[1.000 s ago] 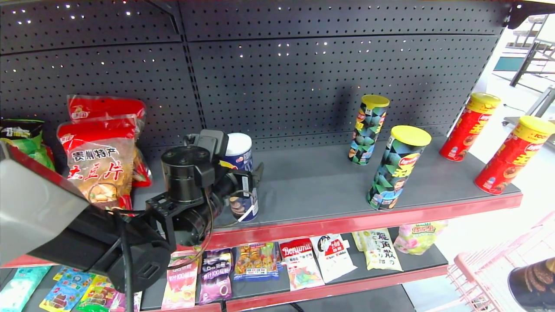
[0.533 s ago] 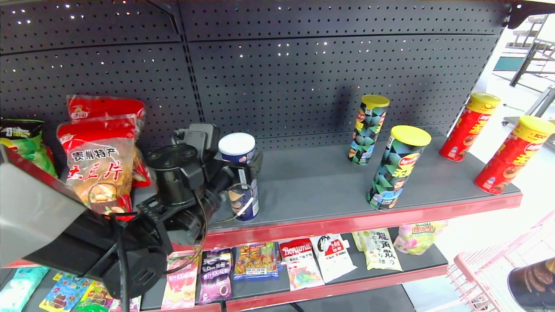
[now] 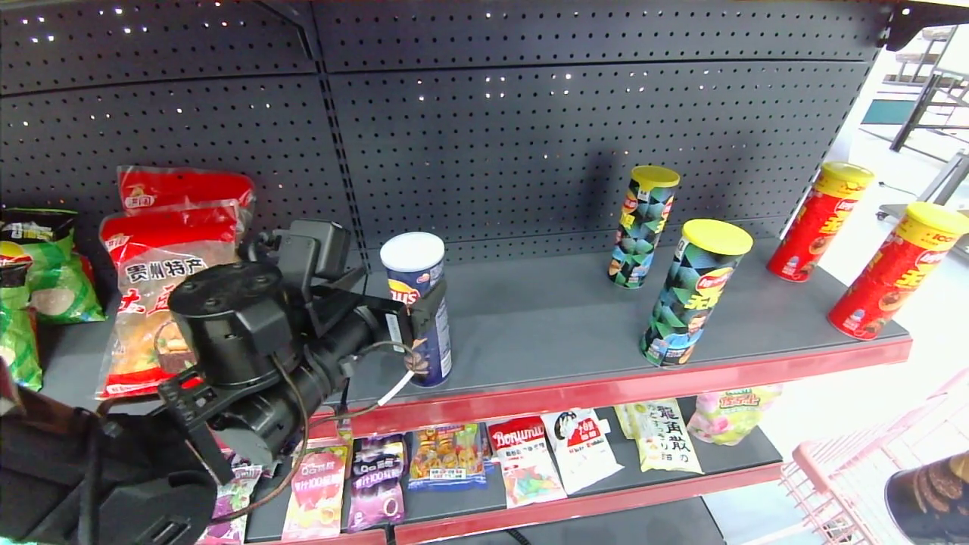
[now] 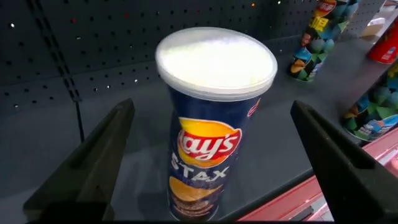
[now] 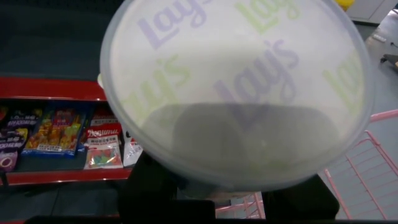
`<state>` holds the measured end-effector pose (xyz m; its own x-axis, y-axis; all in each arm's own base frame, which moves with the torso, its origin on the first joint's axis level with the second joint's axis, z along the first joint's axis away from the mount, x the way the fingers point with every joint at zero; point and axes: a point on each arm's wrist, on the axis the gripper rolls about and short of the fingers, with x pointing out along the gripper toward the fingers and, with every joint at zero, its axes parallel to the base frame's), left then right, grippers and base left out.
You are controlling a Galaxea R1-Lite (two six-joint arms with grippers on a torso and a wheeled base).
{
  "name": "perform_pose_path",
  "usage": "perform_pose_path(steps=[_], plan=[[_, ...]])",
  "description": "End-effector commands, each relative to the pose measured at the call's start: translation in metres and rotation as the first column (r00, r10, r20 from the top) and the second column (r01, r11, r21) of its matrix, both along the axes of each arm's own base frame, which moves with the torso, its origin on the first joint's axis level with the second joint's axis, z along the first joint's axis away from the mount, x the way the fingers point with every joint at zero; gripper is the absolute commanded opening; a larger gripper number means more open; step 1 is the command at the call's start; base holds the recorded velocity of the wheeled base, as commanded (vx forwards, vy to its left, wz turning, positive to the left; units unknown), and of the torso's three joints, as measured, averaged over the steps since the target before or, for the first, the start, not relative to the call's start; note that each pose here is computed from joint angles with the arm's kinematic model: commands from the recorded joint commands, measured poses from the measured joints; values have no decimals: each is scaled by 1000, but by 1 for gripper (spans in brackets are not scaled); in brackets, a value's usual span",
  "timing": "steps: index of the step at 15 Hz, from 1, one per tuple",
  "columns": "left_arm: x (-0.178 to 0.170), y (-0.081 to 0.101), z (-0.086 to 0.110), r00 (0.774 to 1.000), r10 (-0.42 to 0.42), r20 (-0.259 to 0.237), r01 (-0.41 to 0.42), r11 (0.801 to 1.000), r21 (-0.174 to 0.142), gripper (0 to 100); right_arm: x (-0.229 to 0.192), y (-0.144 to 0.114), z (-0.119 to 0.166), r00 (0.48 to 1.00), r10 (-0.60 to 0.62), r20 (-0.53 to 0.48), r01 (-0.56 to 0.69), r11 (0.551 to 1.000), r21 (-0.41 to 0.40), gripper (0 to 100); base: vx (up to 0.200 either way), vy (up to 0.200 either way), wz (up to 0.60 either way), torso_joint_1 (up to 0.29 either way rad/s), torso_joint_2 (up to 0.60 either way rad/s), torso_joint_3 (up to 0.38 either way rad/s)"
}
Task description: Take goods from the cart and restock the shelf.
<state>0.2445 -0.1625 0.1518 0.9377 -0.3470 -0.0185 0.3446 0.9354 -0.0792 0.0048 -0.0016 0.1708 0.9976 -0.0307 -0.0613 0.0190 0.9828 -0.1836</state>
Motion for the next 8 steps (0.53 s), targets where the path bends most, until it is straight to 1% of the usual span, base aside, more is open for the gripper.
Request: perform_pose_path(steps=[1, 5, 7, 8], plan=[[-10, 10, 17, 1000, 5, 30, -4, 1000, -21, 100, 1, 0, -1, 1000, 0, -4, 0, 1000, -1, 0, 0, 0, 0, 0, 0, 0], [-40, 33, 28, 1000, -26, 0, 26, 1000, -1, 100, 1, 0, -2, 1000, -11, -12, 11, 1000, -2, 0, 0, 0, 0, 0, 0, 0], [-68, 61, 37, 999, -27, -33, 28, 999, 16, 100, 1, 0, -5, 1000, -11, -21, 11, 1000, -5, 0, 0, 0, 0, 0, 0, 0], [-78, 71, 39, 999, -24, -45, 25, 999, 22, 100, 1, 0, -5, 999, -23, -28, 22, 1000, -10, 0, 0, 0, 0, 0, 0, 0]])
